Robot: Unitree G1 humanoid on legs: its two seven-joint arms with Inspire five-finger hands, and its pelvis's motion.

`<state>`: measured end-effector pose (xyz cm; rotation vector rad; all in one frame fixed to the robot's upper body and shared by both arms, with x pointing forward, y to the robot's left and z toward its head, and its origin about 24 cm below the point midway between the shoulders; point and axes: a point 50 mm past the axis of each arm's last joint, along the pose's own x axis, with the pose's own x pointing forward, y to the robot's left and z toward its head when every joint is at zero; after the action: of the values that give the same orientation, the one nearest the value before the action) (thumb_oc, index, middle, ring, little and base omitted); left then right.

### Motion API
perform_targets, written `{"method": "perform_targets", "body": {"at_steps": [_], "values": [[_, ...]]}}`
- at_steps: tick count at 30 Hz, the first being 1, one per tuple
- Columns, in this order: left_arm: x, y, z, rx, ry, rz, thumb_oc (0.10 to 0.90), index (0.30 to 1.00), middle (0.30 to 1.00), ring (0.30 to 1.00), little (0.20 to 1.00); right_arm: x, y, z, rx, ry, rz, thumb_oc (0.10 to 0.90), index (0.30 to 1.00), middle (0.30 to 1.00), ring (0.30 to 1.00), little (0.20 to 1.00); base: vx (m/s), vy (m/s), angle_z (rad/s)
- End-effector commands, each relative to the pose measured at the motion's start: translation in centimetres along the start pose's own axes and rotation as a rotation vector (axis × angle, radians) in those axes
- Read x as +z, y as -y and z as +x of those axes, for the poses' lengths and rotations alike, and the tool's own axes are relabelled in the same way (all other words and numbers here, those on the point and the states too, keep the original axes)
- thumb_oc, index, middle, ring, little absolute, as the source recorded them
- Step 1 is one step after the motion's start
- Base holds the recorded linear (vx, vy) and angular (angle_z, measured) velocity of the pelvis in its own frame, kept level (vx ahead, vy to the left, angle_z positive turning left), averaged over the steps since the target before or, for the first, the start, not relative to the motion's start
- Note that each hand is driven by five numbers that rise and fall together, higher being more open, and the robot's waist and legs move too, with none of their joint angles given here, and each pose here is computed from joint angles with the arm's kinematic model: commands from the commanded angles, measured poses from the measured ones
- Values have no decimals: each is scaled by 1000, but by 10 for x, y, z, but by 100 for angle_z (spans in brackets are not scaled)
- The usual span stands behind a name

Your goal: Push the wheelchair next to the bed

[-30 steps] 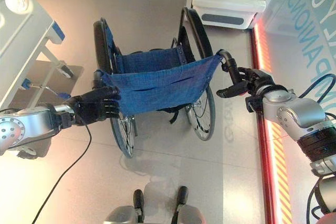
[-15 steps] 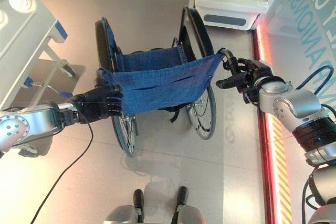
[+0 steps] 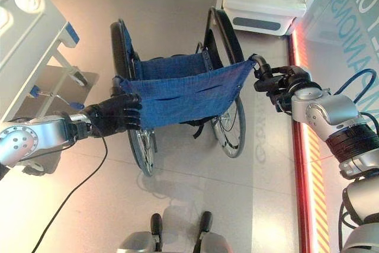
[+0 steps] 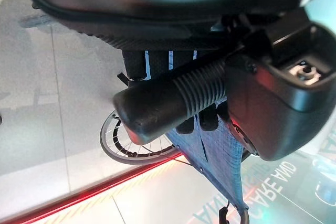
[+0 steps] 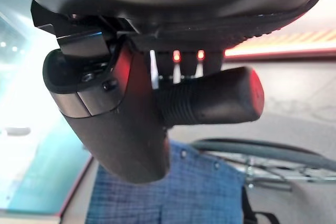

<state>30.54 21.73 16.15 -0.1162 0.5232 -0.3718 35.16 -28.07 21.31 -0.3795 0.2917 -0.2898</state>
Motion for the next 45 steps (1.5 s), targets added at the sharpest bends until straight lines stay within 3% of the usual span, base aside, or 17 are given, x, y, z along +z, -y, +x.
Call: {"method": "perform_targets", "body": {"at_steps": [1, 19, 31, 45], "values": [[68, 20, -13, -85, 290, 41, 400, 300, 300, 300, 300, 42, 7, -8, -22, 155, -39, 400, 300, 300, 300, 300, 0, 0, 0], [67, 18, -19, -68, 308, 28, 400, 300, 300, 300, 300, 38, 9, -11, 3, 143, -15, 400, 300, 300, 300, 300, -7, -50, 1], [59, 0, -33, 24, 375, -67, 400, 300, 300, 300, 300, 38, -19, -19, 170, 200, -52, 400, 300, 300, 300, 300, 46, -201, -12], [23, -34, -55, 118, 364, -156, 400, 300, 300, 300, 300, 1, -31, -20, 341, 141, -62, 400, 300, 300, 300, 300, 410, 139, -31]]}}
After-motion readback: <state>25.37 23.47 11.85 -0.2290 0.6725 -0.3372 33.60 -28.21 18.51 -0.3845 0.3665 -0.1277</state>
